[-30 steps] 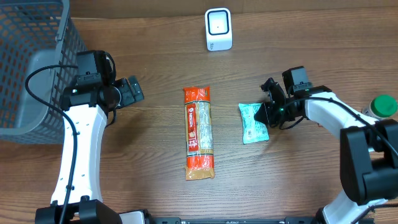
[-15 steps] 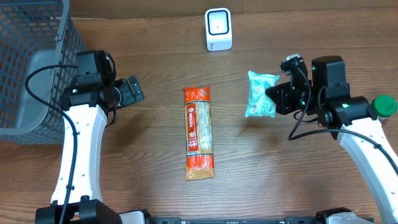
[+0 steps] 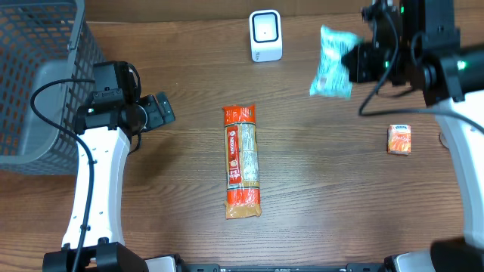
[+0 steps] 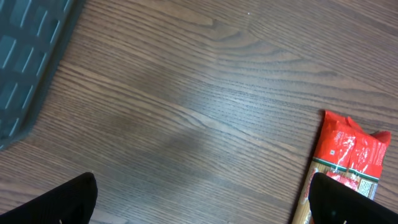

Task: Scan the item barcode
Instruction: 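Lift the tissue pack and carry it up toward the white scanner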

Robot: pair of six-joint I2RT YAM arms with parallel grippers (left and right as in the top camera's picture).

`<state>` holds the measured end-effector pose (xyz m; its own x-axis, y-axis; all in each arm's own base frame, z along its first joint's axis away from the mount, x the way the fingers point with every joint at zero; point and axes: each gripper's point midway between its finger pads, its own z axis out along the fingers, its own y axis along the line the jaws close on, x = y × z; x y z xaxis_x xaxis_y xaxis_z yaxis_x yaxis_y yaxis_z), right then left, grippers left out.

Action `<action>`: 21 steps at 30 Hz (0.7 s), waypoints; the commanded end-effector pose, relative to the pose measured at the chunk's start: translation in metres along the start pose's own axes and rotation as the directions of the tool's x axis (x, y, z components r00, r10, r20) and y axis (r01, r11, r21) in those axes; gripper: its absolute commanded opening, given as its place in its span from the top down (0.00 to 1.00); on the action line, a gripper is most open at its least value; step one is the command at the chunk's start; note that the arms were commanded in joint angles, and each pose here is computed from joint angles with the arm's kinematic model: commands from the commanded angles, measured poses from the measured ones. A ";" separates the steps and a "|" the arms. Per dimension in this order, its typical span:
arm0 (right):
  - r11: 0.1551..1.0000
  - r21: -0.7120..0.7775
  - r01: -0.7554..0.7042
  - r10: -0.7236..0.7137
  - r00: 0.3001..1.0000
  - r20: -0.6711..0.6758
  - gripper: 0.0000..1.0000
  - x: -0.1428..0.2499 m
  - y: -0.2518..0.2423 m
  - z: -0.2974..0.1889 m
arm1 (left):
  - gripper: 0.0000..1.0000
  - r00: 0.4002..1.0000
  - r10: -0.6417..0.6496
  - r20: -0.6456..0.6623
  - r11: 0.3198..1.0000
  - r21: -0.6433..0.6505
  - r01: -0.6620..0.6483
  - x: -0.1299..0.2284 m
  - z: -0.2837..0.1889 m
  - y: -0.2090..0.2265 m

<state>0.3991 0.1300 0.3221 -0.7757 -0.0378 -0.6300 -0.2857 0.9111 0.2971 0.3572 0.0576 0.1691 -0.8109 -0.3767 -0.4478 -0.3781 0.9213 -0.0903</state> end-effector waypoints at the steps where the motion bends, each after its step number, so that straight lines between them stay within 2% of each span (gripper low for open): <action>1: 0.997 0.073 0.037 -0.038 0.999 0.014 0.96 -0.019 -0.002 0.026 | 0.00 1.000 0.013 0.003 1.000 0.006 -0.013 -0.001 -0.001 -0.002; 6: 0.973 0.188 0.132 -0.147 0.987 0.068 0.96 -0.039 0.005 0.071 | 0.00 1.000 0.013 0.003 1.000 0.006 -0.013 -0.001 -0.001 -0.002; 10: 0.915 0.332 0.230 -0.284 0.951 0.123 0.96 -0.060 0.015 0.109 | 0.00 1.000 0.013 0.003 1.000 0.006 -0.013 -0.001 -0.001 -0.002; 15: 0.771 0.535 0.346 -0.476 0.871 0.123 0.96 -0.078 0.024 0.152 | 0.00 1.000 0.013 0.003 1.000 0.006 -0.013 -0.001 -0.001 -0.002; 21: 0.569 0.715 0.406 -0.646 0.759 0.083 0.96 -0.095 0.034 0.190 | 0.00 1.000 0.013 0.003 1.000 0.006 -0.013 -0.001 -0.001 -0.002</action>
<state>0.5601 0.2603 0.2498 -0.3619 -0.4586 -0.8116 -0.1990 0.8886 -0.4133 0.3572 0.0576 0.1689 -0.8113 -0.3767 -0.4471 -0.3782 0.9213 -0.0901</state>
